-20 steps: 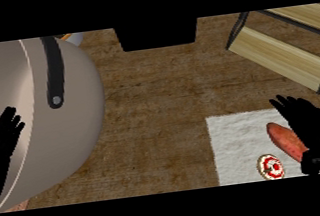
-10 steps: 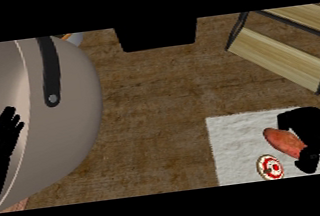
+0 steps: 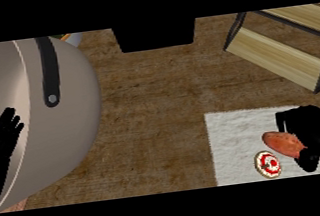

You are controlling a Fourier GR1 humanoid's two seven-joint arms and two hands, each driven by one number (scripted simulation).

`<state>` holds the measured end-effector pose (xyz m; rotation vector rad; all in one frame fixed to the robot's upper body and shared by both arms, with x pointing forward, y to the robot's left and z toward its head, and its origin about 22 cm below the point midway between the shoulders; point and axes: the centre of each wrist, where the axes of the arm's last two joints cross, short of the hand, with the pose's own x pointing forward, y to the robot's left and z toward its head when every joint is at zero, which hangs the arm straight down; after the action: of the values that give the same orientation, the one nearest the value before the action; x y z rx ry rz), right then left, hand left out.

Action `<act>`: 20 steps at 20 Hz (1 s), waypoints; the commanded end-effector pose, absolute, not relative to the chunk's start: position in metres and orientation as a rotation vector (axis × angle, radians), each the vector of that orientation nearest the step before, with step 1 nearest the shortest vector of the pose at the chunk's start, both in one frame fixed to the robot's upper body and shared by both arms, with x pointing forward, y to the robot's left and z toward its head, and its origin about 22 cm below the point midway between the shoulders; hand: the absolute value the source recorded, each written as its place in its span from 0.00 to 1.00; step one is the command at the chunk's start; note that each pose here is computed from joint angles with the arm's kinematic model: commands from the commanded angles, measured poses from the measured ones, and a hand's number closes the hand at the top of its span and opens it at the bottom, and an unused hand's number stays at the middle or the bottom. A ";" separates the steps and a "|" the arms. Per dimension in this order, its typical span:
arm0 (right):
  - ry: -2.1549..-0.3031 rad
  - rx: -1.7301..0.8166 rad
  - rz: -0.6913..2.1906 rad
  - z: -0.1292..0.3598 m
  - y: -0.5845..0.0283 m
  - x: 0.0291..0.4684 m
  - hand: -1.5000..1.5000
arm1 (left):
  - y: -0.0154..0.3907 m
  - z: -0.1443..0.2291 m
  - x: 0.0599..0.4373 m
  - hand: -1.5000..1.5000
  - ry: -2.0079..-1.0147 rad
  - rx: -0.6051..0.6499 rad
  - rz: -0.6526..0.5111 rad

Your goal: Pick the sweet potato from the placemat and place it in the tiered shelf

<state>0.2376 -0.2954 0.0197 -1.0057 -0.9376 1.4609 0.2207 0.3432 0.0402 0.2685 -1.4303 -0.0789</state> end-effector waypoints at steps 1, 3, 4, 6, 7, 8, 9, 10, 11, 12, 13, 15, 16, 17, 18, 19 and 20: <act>-1.069 -1.036 1.425 0.047 -0.280 0.242 1.00 | 0.344 0.007 0.225 0.50 -1.322 0.275 -0.052; -1.075 -1.056 1.429 0.058 -0.293 0.232 1.00 | 0.353 0.003 0.210 0.50 -1.330 0.269 -0.036; -1.078 -1.093 1.281 0.056 -0.289 0.257 1.00 | 0.337 0.005 0.213 0.50 -1.339 0.255 -0.043; -1.048 -1.105 1.106 0.063 -0.252 0.270 1.00 | 0.350 0.013 0.215 0.50 -1.346 0.268 -0.036; -1.053 -1.112 1.015 0.066 -0.237 0.279 1.00 | 0.332 0.003 0.216 0.50 -1.338 0.250 -0.056; -1.047 -1.127 0.898 0.078 -0.227 0.291 1.00 | 0.344 0.020 0.217 0.50 -1.351 0.268 -0.069; -1.003 -1.139 0.813 0.083 -0.232 0.304 1.00 | 0.342 0.023 0.219 0.50 -1.358 0.227 -0.069; -1.008 -1.147 0.770 0.088 -0.214 0.306 1.00 | 0.338 0.015 0.208 0.50 -1.344 0.249 -0.080; -1.046 -1.164 0.736 0.105 -0.198 0.314 1.00 | 0.333 0.017 0.219 0.50 -1.351 0.248 -0.069; -1.042 -1.165 0.700 0.111 -0.190 0.314 1.00 | 0.344 0.017 0.216 0.50 -1.331 0.259 -0.057; -1.062 -1.189 0.669 0.128 -0.186 0.320 1.00 | 0.342 0.020 0.224 0.50 -1.338 0.260 -0.055; -1.088 -1.160 0.592 0.141 -0.190 0.319 1.00 | 0.343 0.017 0.227 0.50 -1.329 0.258 -0.038; -1.101 -1.176 0.566 0.155 -0.168 0.315 1.00 | 0.355 0.014 0.215 0.50 -1.325 0.259 -0.055; -1.127 -1.127 0.513 0.170 -0.175 0.316 1.00 | 0.338 0.011 0.219 0.50 -1.334 0.259 -0.043; -1.162 -1.086 0.483 0.175 -0.167 0.311 1.00 | 0.346 0.012 0.220 0.50 -1.323 0.266 -0.044; -1.188 -1.074 0.451 0.199 -0.161 0.301 1.00 | 0.349 0.019 0.224 0.50 -1.324 0.287 -0.037; -1.200 -1.075 0.404 0.201 -0.163 0.304 1.00 | 0.339 0.008 0.219 0.50 -1.324 0.279 -0.047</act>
<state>0.3112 -0.1758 0.1648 -1.1264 -1.1581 0.5491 0.2210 0.3408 0.0399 0.2754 -1.4217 -0.0807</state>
